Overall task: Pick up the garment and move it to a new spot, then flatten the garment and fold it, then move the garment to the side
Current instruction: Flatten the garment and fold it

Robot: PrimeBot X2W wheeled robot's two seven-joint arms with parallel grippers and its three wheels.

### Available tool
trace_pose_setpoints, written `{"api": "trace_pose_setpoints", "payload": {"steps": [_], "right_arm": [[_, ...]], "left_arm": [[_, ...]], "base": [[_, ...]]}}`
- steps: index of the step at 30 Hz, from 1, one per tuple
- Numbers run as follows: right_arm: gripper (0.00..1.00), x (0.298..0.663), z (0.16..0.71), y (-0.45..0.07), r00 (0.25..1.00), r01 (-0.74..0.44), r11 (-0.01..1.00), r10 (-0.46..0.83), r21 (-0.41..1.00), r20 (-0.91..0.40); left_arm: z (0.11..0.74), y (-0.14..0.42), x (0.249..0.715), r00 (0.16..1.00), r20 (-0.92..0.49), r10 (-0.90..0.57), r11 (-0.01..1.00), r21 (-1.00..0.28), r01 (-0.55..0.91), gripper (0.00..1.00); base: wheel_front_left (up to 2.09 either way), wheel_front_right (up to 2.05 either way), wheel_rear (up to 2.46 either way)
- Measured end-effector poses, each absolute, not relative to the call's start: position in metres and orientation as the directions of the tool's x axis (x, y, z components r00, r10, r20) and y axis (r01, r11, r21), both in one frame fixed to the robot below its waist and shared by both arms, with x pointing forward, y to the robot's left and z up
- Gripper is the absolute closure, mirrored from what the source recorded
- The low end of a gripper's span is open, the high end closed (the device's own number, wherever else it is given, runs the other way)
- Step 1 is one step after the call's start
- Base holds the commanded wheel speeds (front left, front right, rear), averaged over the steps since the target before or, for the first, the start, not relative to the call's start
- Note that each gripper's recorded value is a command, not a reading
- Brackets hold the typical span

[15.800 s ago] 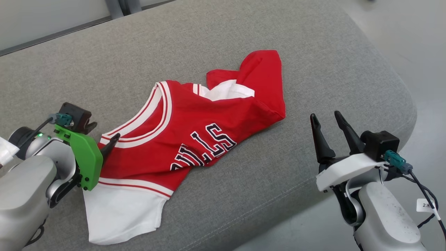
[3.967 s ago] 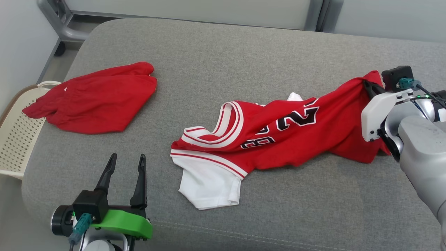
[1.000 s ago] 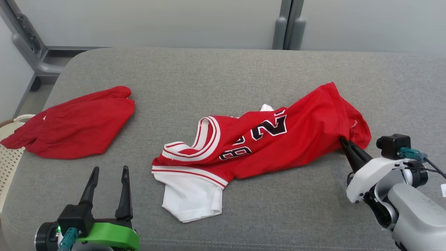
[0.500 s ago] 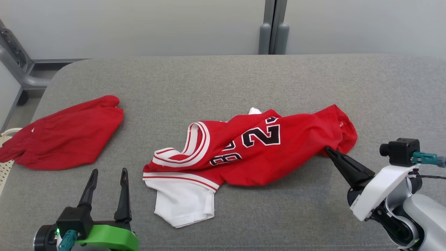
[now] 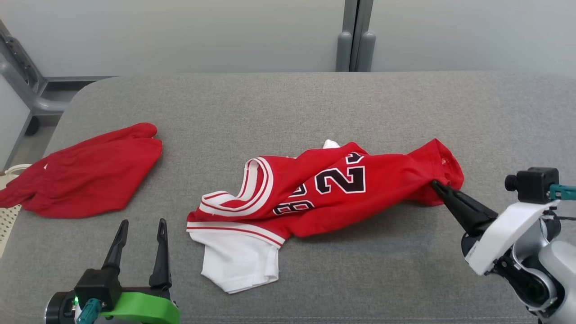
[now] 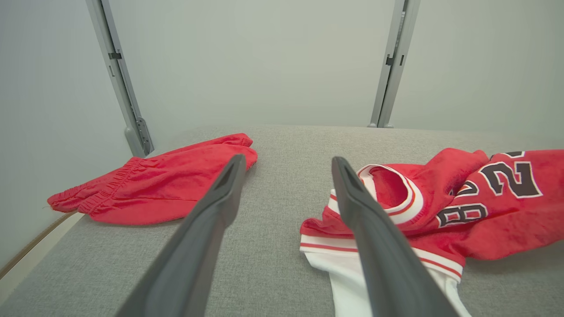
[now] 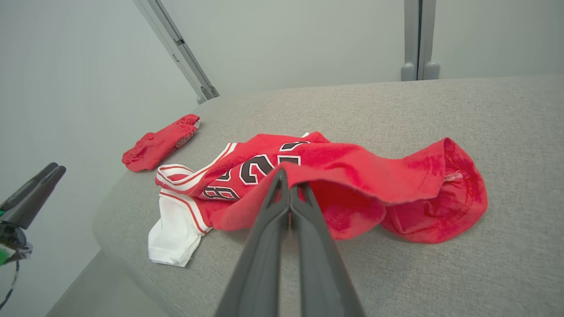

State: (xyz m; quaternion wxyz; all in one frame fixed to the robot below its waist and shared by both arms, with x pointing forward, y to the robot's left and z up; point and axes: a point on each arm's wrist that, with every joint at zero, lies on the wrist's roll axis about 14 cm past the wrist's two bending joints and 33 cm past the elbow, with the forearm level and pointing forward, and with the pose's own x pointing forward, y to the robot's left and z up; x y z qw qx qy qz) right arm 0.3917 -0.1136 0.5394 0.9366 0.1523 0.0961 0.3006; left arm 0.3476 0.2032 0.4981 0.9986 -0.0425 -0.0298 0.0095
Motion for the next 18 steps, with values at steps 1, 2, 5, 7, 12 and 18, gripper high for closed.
{"api": "trace_pose_setpoints", "payload": {"steps": [1,2,5,7,12,18], "right_arm": [[1.00,0.397,0.540,-0.113,0.802,-0.539,0.781,0.591,0.316,-0.093],[1.00,0.403,0.542,-0.113,0.804,-0.541,0.787,0.587,0.296,-0.093],[1.00,0.423,0.549,-0.110,0.816,-0.538,0.804,0.572,0.253,-0.081],[1.00,0.437,0.554,-0.105,0.820,-0.538,0.809,0.567,0.238,-0.074],[1.00,0.473,0.549,-0.100,0.833,-0.527,0.840,0.540,0.124,-0.121],[1.00,0.510,0.539,-0.087,0.842,-0.508,0.859,0.512,0.067,-0.169]], "left_arm": [[0.498,0.203,0.347,0.998,0.057,0.022,0.996,-0.086,-0.017,0.00],[0.497,0.204,0.347,0.998,0.055,0.023,0.996,-0.085,-0.019,0.00],[0.496,0.205,0.347,0.998,0.051,0.027,0.996,-0.085,-0.023,0.00],[0.495,0.206,0.346,0.998,0.048,0.030,0.996,-0.085,-0.026,0.00],[0.494,0.208,0.347,0.998,0.044,0.040,0.996,-0.086,-0.036,0.00],[0.493,0.214,0.348,0.998,0.037,0.056,0.995,-0.085,-0.053,0.00]], "base": [[0.00,0.00,0.00],[0.00,0.00,0.00],[0.00,0.00,0.00],[0.00,0.00,0.00],[0.00,0.00,0.00],[0.00,0.00,0.00]]}}
